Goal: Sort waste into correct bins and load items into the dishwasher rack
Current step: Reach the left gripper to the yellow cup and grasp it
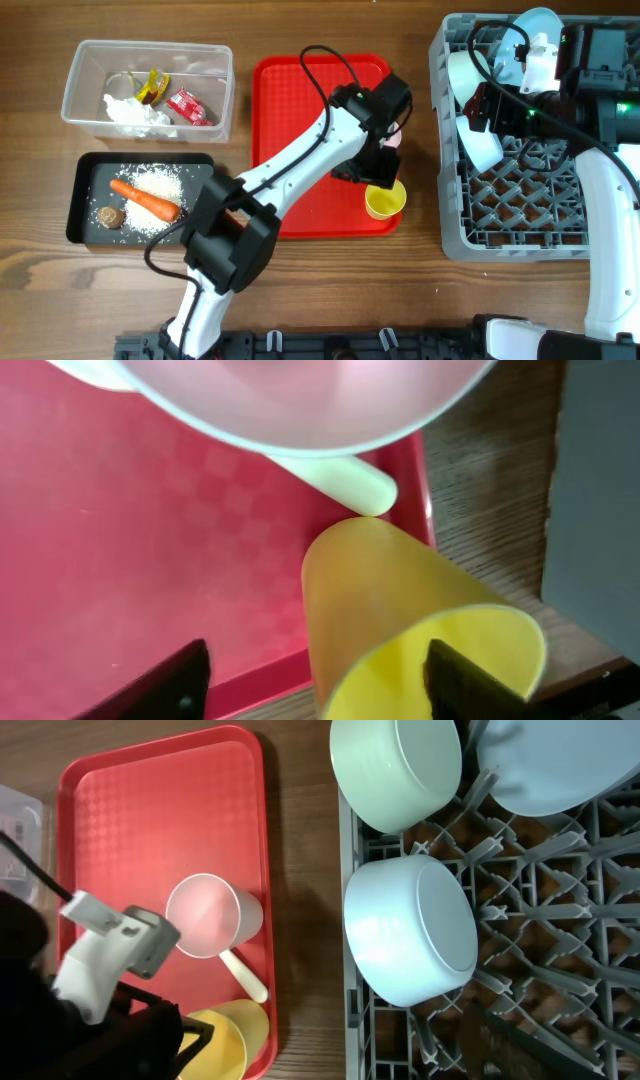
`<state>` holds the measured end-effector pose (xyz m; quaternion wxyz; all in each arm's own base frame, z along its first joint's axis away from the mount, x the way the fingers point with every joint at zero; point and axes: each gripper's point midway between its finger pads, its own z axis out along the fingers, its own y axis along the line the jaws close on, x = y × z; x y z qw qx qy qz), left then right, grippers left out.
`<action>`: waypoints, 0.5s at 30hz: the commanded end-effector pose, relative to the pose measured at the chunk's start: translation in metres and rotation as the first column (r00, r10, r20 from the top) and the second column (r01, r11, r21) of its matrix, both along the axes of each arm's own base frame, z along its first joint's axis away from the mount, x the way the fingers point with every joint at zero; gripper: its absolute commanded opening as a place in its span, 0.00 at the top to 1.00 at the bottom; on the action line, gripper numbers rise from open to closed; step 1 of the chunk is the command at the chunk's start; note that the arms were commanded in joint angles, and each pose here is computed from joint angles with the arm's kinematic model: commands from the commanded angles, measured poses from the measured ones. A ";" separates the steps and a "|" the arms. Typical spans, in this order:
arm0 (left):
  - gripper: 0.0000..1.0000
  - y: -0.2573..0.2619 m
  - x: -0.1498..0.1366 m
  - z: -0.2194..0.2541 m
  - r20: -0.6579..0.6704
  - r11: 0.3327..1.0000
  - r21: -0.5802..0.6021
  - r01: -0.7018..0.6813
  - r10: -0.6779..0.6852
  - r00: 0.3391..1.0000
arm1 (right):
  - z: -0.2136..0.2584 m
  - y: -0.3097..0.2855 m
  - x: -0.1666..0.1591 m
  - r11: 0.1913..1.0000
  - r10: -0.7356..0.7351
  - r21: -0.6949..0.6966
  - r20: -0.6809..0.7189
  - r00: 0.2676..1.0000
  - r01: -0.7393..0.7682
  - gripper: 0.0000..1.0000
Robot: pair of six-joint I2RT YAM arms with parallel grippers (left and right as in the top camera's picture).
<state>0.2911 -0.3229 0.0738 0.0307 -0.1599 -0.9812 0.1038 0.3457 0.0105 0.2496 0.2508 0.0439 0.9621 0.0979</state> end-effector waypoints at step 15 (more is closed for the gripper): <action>0.96 0.013 -0.017 -0.006 -0.110 0.993 0.062 -0.104 0.111 0.988 | 0.008 -0.003 0.000 1.000 -0.013 -0.006 0.021 1.000 0.014 0.09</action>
